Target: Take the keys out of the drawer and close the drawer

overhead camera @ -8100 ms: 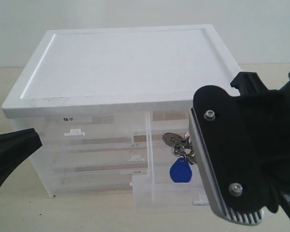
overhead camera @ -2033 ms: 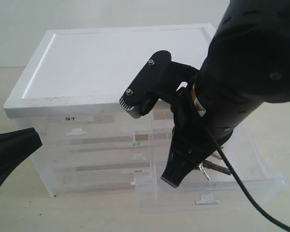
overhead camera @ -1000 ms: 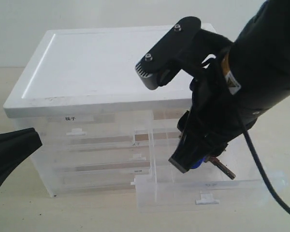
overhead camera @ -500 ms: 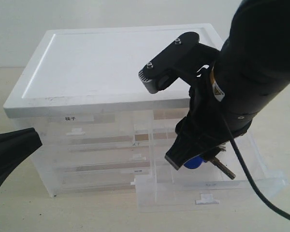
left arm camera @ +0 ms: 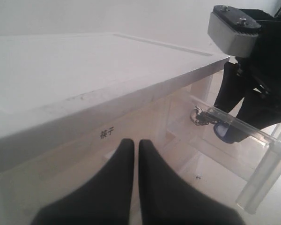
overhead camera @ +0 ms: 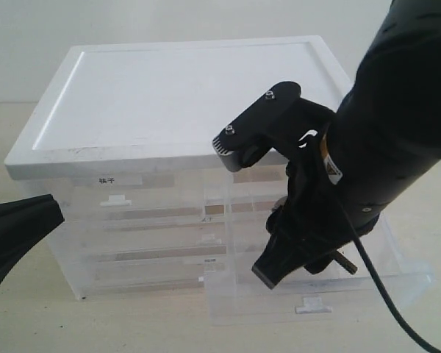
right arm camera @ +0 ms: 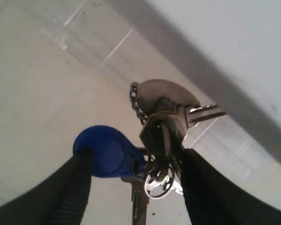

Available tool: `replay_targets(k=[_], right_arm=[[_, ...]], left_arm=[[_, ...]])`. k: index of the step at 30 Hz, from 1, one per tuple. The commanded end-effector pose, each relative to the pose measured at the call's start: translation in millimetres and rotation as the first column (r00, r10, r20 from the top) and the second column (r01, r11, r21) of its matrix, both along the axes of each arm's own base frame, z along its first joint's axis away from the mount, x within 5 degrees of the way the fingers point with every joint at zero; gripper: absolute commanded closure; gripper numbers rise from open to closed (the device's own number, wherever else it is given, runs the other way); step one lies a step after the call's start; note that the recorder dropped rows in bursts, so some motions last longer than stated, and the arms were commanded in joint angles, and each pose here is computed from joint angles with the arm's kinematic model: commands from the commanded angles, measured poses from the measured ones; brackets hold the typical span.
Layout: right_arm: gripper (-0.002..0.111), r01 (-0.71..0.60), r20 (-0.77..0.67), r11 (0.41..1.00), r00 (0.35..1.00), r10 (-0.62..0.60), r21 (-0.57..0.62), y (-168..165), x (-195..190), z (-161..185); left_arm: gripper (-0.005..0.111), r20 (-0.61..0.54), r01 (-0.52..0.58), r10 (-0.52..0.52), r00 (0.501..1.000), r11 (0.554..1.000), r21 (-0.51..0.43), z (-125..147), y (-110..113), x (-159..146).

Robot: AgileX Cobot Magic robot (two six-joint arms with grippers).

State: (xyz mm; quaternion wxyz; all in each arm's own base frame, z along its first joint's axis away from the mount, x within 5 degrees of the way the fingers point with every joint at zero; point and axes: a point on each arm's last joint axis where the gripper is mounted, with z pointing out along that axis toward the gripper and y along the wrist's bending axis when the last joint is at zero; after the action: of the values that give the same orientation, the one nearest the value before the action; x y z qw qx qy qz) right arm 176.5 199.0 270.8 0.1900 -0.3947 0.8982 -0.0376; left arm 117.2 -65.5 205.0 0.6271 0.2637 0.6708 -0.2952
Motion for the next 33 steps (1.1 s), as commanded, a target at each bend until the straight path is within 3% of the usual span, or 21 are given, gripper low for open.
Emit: replay_targets(k=[1,3,5,8,9,16,33], right_arm=[[0.056,-0.005,0.018,1.0,1.0,0.005,-0.001,-2.2,0.9,-7.6],[0.057,-0.006,0.019,1.0,1.0,0.006,0.0,-2.1,1.0,-7.6],[0.067,-0.013,0.019,1.0,1.0,0.013,-0.002,-2.1,1.0,-7.6],[0.102,-0.055,0.023,0.998,0.998,0.055,-0.02,-2.1,1.0,-7.5],[0.108,-0.075,0.025,0.997,0.997,0.076,-0.027,-1.9,1.1,-7.5],[0.108,-0.124,0.077,0.992,0.989,0.123,0.018,1.1,1.6,-0.4],[0.108,-0.177,0.264,0.965,0.957,0.123,0.192,-21.6,-19.6,69.0]], left_arm=[[0.102,-0.009,0.004,-0.004,1.0,1.0,-0.01,-1.1,-0.1,-0.8],[0.102,-0.009,0.004,-0.004,1.0,1.0,-0.01,-1.1,-0.1,-0.8],[0.102,-0.009,0.004,-0.004,1.0,1.0,-0.01,-1.1,-0.1,-0.8],[0.102,-0.009,0.004,-0.004,1.0,1.0,-0.01,-1.1,-0.1,-0.8],[0.102,-0.009,0.004,-0.004,1.0,1.0,-0.01,-1.1,-0.1,-0.8],[0.102,-0.009,0.004,-0.004,1.0,1.0,-0.01,-1.1,-0.1,-0.8],[0.102,-0.013,0.004,-0.004,1.0,1.0,-0.013,-1.1,-0.1,-0.8]])
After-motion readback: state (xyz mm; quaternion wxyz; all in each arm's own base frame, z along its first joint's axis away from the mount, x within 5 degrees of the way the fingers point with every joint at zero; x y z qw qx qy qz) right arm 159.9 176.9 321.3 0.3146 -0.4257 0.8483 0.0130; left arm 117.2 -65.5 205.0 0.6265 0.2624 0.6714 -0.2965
